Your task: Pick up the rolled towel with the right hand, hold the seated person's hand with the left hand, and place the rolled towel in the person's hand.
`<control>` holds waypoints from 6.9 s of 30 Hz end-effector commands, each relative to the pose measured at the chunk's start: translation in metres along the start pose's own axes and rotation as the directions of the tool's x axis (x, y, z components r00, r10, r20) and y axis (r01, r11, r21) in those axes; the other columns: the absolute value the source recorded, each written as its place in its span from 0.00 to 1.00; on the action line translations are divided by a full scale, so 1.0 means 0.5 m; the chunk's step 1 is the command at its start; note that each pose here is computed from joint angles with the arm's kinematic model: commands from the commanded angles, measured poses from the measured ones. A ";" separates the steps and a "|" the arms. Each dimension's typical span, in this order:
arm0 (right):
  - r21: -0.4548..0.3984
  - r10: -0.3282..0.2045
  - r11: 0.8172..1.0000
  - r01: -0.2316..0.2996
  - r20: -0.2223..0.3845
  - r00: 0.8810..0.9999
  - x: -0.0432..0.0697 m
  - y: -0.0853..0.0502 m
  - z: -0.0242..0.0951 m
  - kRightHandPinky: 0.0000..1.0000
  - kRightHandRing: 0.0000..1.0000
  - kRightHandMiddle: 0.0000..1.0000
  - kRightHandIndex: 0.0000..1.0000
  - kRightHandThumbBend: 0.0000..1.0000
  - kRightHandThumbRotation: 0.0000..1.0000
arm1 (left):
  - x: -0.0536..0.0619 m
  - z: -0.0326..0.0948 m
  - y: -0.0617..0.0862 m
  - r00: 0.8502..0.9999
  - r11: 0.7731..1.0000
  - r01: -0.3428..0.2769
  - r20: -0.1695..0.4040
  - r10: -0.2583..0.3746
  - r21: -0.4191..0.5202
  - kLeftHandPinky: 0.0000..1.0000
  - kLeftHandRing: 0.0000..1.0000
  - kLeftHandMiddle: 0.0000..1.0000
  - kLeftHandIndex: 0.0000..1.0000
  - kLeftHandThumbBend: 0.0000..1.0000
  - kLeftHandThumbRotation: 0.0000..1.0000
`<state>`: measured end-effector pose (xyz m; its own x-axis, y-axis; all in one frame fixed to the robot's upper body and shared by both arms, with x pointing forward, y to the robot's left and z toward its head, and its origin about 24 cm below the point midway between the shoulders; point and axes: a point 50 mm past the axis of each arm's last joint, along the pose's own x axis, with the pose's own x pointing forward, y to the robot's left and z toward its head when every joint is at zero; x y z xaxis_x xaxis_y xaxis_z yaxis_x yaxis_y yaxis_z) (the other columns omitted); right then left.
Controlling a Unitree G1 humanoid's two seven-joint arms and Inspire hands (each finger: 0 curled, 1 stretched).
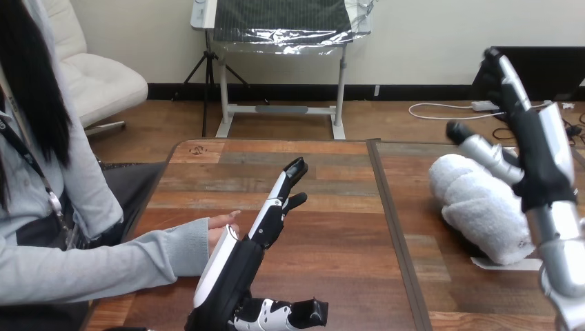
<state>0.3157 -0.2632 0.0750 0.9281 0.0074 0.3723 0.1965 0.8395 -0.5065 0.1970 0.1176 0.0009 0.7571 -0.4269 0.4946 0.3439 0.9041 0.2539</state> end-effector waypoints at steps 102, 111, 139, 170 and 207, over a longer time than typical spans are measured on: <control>-0.290 0.154 0.794 -0.535 -0.755 0.638 0.027 0.017 -0.108 0.58 0.71 0.74 0.94 0.98 0.65 | 0.024 0.042 0.010 0.991 1.000 -0.016 0.136 0.017 -0.009 0.91 1.00 1.00 1.00 1.00 0.73; -0.257 0.180 0.784 -0.566 -0.778 0.602 0.005 0.038 -0.120 0.71 0.84 0.87 0.95 0.97 0.68 | 0.017 0.047 0.010 0.990 1.000 -0.018 0.137 0.018 0.000 0.90 1.00 1.00 1.00 1.00 0.74; -0.243 0.254 0.700 -0.671 -0.794 0.552 -0.042 0.098 -0.135 0.70 0.81 0.84 0.94 0.90 0.68 | 0.011 0.059 0.008 0.989 1.000 -0.020 0.147 0.018 0.009 0.89 1.00 1.00 1.00 1.00 0.74; -0.145 0.234 0.831 -0.537 -0.785 0.574 -0.050 0.115 -0.135 0.51 0.60 0.68 0.75 0.82 0.21 | 0.011 0.062 0.006 0.989 1.000 -0.024 0.148 0.024 -0.001 0.89 1.00 1.00 1.00 1.00 0.73; 0.090 0.185 0.982 -0.165 -0.624 0.759 -0.029 0.114 -0.109 0.32 0.40 0.49 0.53 0.82 0.00 | 0.009 0.056 0.021 0.995 0.999 0.043 0.086 -0.046 0.032 0.75 0.93 0.99 1.00 1.00 0.69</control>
<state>0.3220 -0.2647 -0.0067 0.9038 -0.2388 -0.3551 0.0026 0.8329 -0.5534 0.1800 0.1256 0.0133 0.7345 -0.4682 0.4912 0.3668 0.8829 0.2931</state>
